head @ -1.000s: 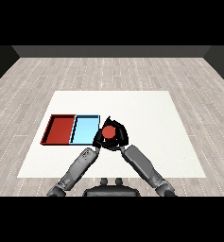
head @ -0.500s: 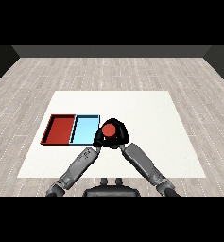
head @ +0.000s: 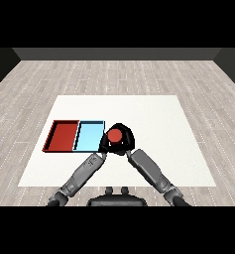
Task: Pick the red can and put it in the red box
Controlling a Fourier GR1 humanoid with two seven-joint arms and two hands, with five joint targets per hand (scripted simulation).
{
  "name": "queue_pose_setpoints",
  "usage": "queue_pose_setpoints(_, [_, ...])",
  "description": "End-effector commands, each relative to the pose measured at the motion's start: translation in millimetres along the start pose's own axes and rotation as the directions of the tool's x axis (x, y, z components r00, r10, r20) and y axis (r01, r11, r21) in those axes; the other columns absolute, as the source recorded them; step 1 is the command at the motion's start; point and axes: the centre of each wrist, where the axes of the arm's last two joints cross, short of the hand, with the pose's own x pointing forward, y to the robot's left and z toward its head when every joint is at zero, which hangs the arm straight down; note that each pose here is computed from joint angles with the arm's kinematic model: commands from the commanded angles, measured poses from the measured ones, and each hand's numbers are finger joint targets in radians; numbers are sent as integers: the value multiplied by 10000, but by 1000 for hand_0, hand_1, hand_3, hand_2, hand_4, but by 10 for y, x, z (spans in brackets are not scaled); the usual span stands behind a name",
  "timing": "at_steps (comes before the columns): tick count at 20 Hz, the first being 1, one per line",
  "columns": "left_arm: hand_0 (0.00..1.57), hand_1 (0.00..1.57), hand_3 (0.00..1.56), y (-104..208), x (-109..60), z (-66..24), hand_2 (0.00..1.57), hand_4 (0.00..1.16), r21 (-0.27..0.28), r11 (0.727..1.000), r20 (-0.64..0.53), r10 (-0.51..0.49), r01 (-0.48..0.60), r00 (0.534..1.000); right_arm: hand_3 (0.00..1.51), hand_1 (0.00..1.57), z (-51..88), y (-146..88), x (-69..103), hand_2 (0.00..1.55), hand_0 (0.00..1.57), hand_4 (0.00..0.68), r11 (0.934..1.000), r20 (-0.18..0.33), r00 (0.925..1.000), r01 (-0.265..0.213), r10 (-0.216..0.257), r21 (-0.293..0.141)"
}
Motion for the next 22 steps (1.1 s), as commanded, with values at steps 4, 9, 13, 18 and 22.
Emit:
queue_pose_setpoints(4, [1571, 1571, 1426, -91, 88, -32, 1522, 880, 40, 9995, 329, 327, -329, 9989, 1398, 1516, 229, 134, -108, 1460, 1516, 544, 9993, 4, 9993, 367, -367, 93])
queue_pose_setpoints(9, [1571, 1571, 1449, -192, 140, 2, 1540, 964, 126, 9984, 692, 535, -545, 9962, 1396, 1470, 64, 67, -67, 1449, 1470, 532, 9962, 14, 9965, 831, -831, 253])
queue_pose_setpoints(13, [1571, 1571, 1491, -117, 77, -20, 1569, 1140, 98, 9979, 568, 637, -644, 9964, 0, 0, 51, 74, 68, 0, 0, 0, 9956, 176, 9973, 699, -711, 627])
queue_pose_setpoints(18, [1571, 1571, 1491, -172, 98, 26, 1569, 1140, 170, 9987, 642, 463, -474, 9969, 0, 0, 185, 67, 96, 0, 0, 0, 9956, 326, 9960, 814, -830, 472])
queue_pose_setpoints(22, [1571, 1571, 1486, -180, 35, -49, 1571, 1148, 169, 9994, 598, 294, -305, 9978, 0, 0, 1, -40, 82, 0, 0, 0, 9989, 421, 9989, 202, -220, 420])
